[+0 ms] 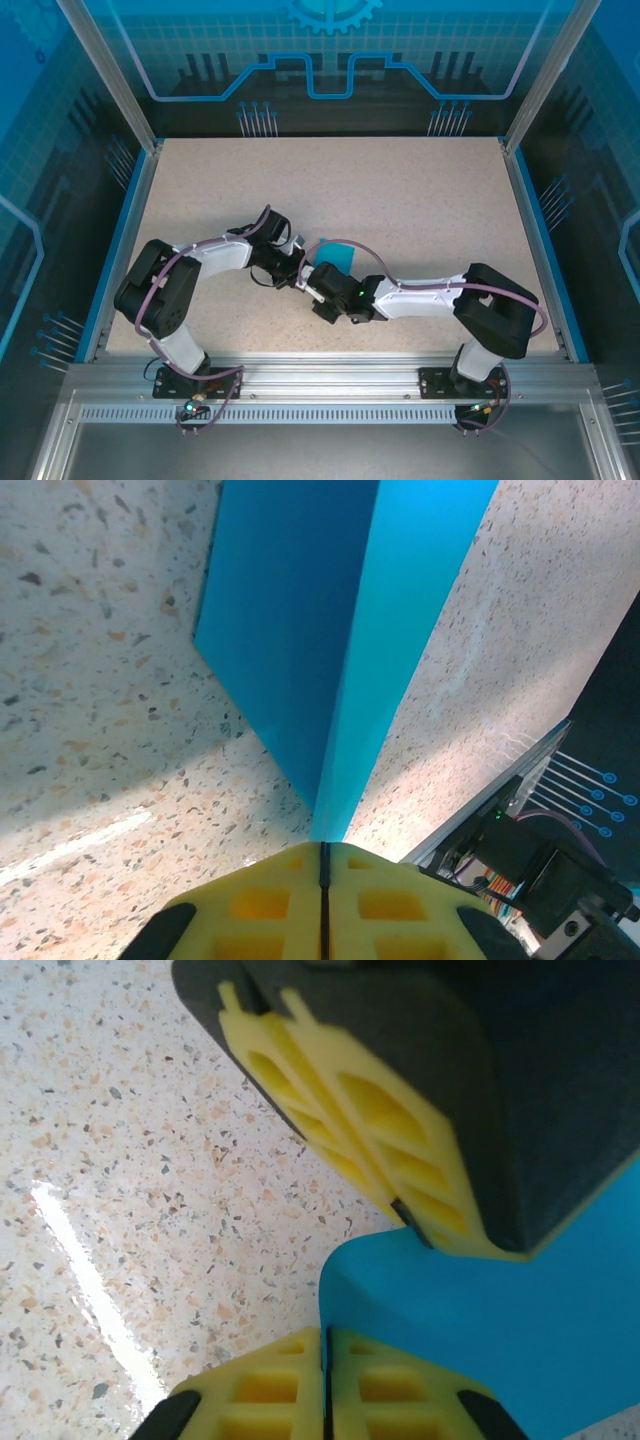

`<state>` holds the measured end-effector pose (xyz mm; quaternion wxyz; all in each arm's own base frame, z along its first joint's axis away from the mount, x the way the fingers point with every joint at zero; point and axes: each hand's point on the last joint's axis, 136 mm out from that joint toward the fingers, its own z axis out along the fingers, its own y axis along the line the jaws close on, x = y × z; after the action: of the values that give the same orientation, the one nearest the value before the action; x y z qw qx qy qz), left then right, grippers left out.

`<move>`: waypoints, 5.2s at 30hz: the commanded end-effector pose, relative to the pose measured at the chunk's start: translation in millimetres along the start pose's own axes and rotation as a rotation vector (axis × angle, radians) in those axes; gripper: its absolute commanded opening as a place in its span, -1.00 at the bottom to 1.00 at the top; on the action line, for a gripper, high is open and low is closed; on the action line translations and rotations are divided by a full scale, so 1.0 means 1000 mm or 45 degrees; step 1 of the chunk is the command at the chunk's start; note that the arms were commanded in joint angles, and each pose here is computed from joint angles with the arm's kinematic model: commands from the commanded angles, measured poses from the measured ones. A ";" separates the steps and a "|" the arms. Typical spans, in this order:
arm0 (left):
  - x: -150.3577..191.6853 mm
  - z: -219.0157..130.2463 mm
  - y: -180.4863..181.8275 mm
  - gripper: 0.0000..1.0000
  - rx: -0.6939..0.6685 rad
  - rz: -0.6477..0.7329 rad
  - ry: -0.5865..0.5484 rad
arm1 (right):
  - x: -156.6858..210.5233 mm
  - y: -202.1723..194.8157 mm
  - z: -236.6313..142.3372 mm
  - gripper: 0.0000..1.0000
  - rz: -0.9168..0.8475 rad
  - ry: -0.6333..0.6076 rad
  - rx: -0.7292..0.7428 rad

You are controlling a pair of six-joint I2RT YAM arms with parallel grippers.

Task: Fold a paper plane with a square sheet of paper (fold left side to right side)
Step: Third fold the triangle at the center of the table.

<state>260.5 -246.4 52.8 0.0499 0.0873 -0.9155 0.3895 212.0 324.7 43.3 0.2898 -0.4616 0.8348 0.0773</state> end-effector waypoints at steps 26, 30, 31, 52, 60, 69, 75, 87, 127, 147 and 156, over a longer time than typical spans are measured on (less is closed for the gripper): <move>-0.043 0.002 -0.032 -0.63 -0.042 0.285 0.016 | 0.012 0.020 -0.004 -0.96 0.201 0.031 -0.273; -0.046 0.020 -0.027 -0.68 -0.083 0.300 0.057 | 0.011 0.019 -0.002 -1.00 0.233 0.037 -0.290; -0.047 0.024 -0.025 -0.69 -0.092 0.297 0.066 | 0.010 0.019 -0.001 -1.00 0.239 0.037 -0.295; -0.040 0.061 0.016 -0.82 -0.292 0.329 0.158 | 0.022 -0.017 0.006 -0.99 0.374 0.122 -0.157; -0.039 0.063 0.016 -0.84 -0.303 0.333 0.164 | 0.028 -0.029 0.006 -0.98 0.404 0.146 -0.091; -0.040 0.066 0.020 -0.86 -0.315 0.331 0.167 | 0.019 -0.017 0.002 -0.97 0.428 0.054 -0.242; -0.040 0.067 0.021 -0.87 -0.310 0.339 0.167 | 0.019 -0.012 -0.002 -0.97 0.469 0.010 -0.364; -0.040 0.067 0.023 -0.89 -0.319 0.336 0.171 | 0.023 -0.028 -0.005 -0.97 0.501 -0.003 -0.345; -0.037 0.068 0.026 -0.91 -0.326 0.328 0.181 | 0.035 -0.044 0.015 -0.95 0.580 0.098 -0.283; -0.042 0.053 0.003 -0.74 -0.299 0.379 0.144 | 0.057 -0.029 0.023 -0.95 0.573 0.246 -0.305; -0.066 0.024 -0.027 -0.46 -0.261 0.414 0.061 | 0.074 -0.025 0.023 -0.97 0.608 0.333 -0.299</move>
<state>317.4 -280.5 25.0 0.0357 -0.0708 -0.9500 0.3021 235.6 283.9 13.1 0.1624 -0.2946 0.9179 0.2103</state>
